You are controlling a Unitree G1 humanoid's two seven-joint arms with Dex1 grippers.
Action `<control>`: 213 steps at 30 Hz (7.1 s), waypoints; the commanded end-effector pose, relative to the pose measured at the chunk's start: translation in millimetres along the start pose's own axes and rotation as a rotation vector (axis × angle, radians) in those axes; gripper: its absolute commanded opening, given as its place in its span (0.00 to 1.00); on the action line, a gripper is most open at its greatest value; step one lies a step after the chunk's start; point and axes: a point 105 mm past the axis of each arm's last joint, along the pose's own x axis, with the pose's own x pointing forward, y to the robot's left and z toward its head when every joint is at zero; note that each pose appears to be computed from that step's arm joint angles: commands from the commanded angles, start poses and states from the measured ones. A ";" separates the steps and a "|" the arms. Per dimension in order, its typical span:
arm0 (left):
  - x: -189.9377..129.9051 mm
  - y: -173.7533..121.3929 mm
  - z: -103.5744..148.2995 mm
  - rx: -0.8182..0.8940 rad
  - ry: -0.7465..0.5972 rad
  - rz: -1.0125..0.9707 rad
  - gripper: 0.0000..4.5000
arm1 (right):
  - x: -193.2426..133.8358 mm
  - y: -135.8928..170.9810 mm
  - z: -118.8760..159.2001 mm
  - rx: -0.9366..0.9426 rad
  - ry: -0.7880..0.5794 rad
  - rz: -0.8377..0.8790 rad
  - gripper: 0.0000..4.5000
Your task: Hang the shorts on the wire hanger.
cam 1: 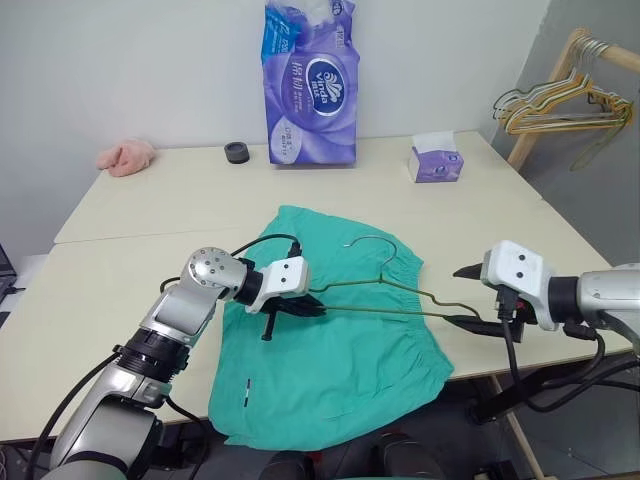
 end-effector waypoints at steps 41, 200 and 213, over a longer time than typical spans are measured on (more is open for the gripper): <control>-41.4 52.9 11.1 -0.323 -0.243 0.362 0.62 | 0.2 16.8 -30.7 0.236 0.121 0.039 0.00; -28.5 35.5 23.0 -0.228 -0.322 0.266 0.62 | -42.1 74.7 -113.7 1.173 0.035 -0.031 0.00; -30.8 40.1 22.9 -0.216 -0.312 0.282 0.62 | -47.3 65.7 -99.4 1.137 -0.025 0.005 0.00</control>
